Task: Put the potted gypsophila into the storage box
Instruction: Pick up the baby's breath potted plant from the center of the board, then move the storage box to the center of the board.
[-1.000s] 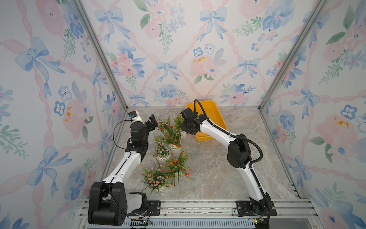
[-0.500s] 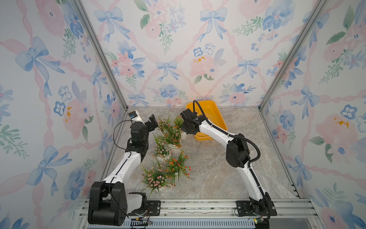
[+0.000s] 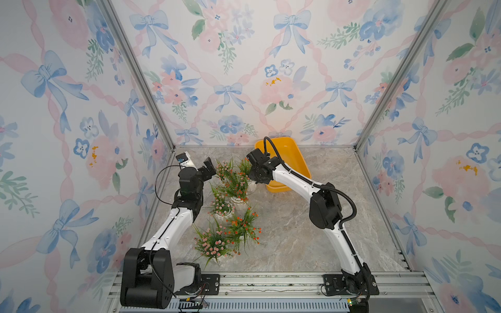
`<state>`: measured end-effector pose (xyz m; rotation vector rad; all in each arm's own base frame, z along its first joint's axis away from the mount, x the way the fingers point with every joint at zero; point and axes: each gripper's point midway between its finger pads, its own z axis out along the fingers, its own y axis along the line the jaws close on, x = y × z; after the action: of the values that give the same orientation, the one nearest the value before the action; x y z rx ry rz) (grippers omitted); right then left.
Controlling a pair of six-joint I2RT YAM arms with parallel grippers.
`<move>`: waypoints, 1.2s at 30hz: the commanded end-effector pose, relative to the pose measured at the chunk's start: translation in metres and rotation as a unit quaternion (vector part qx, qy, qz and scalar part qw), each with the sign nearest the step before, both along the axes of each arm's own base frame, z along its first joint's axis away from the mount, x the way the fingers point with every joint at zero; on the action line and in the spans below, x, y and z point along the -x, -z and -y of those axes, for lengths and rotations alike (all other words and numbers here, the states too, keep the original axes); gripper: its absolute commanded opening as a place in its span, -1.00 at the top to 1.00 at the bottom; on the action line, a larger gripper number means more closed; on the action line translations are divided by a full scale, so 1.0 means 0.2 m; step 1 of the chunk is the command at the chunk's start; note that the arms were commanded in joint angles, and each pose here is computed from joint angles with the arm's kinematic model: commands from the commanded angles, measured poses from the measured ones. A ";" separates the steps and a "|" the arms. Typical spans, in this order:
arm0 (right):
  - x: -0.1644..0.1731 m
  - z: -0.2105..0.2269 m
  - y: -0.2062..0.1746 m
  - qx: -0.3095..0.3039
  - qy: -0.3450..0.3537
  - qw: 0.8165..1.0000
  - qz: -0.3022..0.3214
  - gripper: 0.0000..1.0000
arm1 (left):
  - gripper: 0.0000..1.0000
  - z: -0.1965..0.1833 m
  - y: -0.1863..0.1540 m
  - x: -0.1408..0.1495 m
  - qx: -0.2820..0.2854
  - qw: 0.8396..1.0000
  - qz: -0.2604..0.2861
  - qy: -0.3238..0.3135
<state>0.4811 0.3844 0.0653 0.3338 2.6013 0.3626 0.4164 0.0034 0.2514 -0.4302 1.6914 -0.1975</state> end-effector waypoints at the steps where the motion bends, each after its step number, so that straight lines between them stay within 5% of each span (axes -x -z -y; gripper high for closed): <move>1: -0.06 0.00 -0.20 -0.014 -0.011 0.999 0.042 1.00 | -0.96 -0.03 -0.01 0.01 -0.006 1.000 0.007 -0.013; 10: -0.16 0.00 -0.61 -0.061 -0.015 0.990 0.125 1.00 | -0.96 -0.10 -0.08 -0.02 -0.055 0.998 0.012 -0.039; 22: -0.30 0.21 -1.02 -0.094 0.016 0.973 0.211 1.00 | -0.96 -0.12 -0.12 -0.13 -0.040 0.998 0.017 -0.046; 28: -0.45 0.36 -1.04 -0.113 0.046 0.967 0.223 1.00 | -0.94 -0.11 -0.12 -0.17 -0.023 0.999 0.018 -0.046; 36: -0.55 0.50 -0.77 -0.119 0.073 0.975 0.176 1.00 | -0.96 -0.15 -0.16 -0.19 -0.006 0.997 0.029 -0.074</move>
<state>0.5814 0.2741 0.2263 0.4778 2.1995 0.5397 0.4504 0.0258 0.2687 -0.4894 1.6497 -0.0903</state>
